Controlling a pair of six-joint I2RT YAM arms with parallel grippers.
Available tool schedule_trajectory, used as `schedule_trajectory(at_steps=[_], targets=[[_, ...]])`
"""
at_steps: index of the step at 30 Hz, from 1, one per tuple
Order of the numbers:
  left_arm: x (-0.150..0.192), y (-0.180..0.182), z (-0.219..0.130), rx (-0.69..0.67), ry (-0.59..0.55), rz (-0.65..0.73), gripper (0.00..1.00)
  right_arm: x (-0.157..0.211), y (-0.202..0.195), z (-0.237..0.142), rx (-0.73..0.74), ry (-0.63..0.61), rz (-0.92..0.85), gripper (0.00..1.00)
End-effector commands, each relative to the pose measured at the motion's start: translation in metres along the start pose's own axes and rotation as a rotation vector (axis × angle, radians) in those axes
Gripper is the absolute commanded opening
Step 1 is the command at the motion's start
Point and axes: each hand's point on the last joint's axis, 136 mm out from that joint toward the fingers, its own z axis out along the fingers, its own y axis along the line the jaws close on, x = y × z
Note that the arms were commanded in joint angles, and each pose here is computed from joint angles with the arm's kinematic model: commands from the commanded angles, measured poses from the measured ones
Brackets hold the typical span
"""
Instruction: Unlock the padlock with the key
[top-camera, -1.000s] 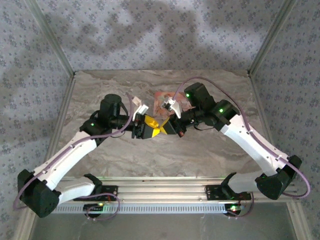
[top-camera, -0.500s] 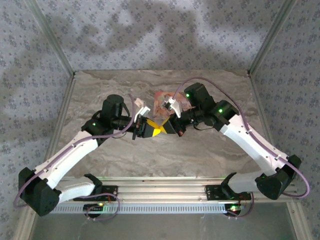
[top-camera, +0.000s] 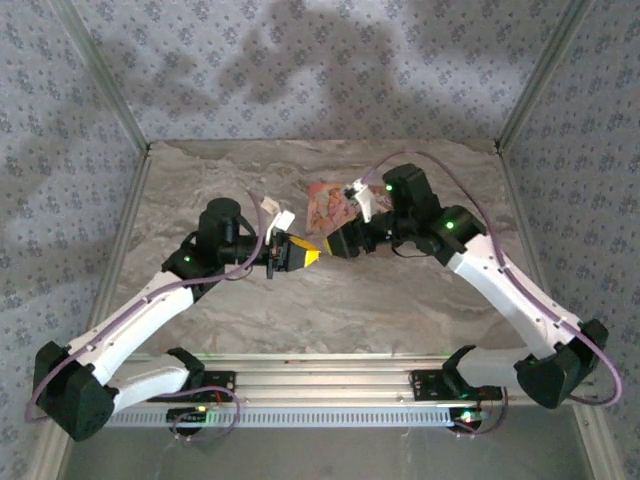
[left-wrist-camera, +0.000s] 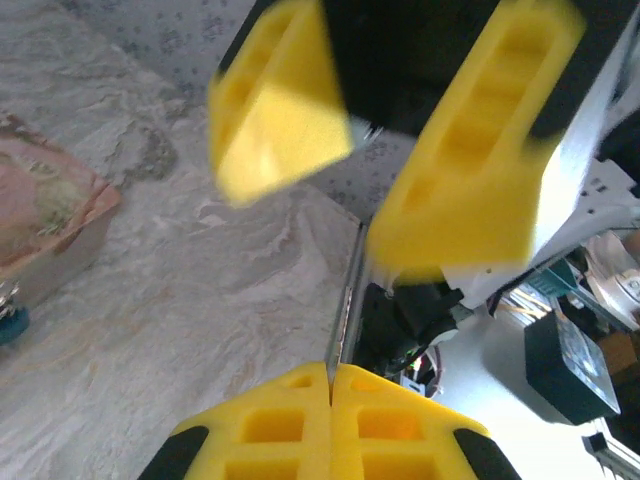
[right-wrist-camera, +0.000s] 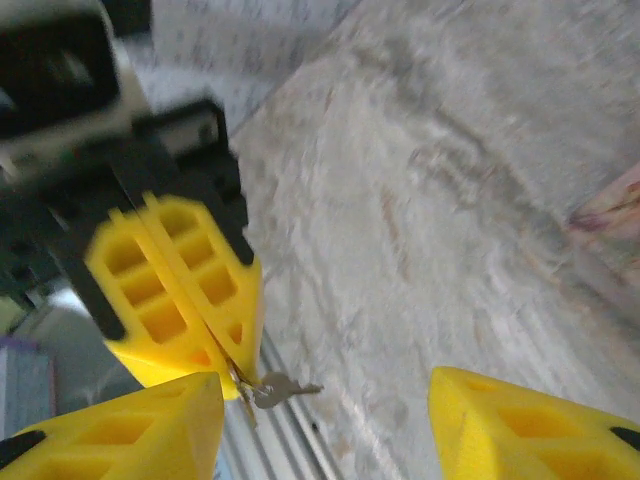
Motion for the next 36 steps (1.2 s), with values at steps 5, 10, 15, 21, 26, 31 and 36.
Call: schedule_trajectory(at_steps=[5,10,15,21,26,31,36], targets=[[-0.021,0.004,-0.010,-0.059,-0.156,-0.036,0.00,-0.036,-0.011,-0.032,0.011,-0.331,0.140,0.58],[-0.030,0.000,-0.012,-0.044,-0.201,-0.038,0.00,-0.030,-0.003,-0.021,-0.042,-0.360,0.166,0.59],[-0.036,-0.010,-0.012,-0.006,-0.209,-0.041,0.00,-0.026,0.009,0.000,-0.086,-0.342,0.149,0.58],[-0.037,-0.017,-0.013,0.019,-0.215,-0.047,0.00,-0.028,0.015,0.014,-0.116,-0.321,0.142,0.45],[-0.041,-0.020,-0.016,0.019,-0.231,-0.048,0.00,-0.030,0.018,0.017,-0.133,-0.320,0.142,0.25],[-0.044,-0.022,-0.017,0.025,-0.241,-0.068,0.00,-0.030,0.025,0.017,-0.174,-0.320,0.138,0.15],[-0.050,-0.024,-0.017,0.038,-0.255,-0.085,0.00,-0.029,0.028,0.020,-0.195,-0.317,0.159,0.28]])
